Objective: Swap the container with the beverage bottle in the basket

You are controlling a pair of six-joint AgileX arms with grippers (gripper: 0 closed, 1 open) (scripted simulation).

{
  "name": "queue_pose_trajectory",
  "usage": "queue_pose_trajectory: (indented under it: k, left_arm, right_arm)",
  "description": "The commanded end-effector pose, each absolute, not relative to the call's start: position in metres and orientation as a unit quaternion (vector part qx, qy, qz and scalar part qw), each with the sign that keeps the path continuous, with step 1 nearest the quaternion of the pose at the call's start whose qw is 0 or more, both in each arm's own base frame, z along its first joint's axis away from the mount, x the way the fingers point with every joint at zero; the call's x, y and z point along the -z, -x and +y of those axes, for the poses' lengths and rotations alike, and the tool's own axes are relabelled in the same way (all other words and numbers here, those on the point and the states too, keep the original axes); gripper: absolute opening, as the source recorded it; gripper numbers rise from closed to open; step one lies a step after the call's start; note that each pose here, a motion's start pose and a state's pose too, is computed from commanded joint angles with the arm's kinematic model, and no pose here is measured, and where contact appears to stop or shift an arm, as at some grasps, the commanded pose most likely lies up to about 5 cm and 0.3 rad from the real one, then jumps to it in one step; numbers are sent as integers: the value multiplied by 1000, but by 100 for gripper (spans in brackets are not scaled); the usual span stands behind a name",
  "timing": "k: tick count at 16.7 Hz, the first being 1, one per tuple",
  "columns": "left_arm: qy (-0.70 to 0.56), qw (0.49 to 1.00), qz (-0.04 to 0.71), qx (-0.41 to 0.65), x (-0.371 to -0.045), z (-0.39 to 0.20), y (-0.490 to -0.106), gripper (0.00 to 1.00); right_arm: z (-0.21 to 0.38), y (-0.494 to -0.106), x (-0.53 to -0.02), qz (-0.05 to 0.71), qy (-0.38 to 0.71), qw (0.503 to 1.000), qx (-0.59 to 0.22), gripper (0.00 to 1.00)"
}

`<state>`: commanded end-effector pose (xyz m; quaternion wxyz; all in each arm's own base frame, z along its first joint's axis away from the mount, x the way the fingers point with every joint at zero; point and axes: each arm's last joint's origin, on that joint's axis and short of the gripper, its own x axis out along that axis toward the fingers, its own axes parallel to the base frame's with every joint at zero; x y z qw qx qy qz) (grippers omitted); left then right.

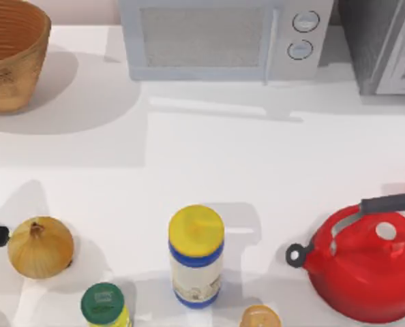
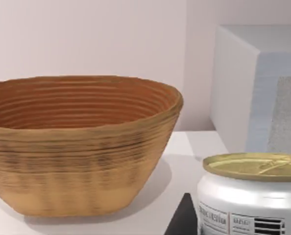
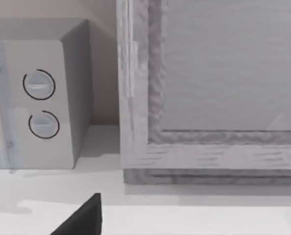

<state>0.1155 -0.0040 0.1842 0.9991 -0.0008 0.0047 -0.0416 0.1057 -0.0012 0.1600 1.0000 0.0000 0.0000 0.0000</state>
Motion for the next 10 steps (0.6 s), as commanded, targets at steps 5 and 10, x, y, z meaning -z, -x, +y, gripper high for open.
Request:
queue_pose_trajectory:
  k: [5, 10]
  left_arm:
    - [2, 989, 3, 151, -227, -15, -151, 0]
    - [1, 953, -3, 302, -254, -39, -225, 0]
  right_arm:
    - [-1, -106, -160, 0, 0, 1000, 0, 100]
    - [-1, -106, -160, 0, 0, 1000, 0, 100]
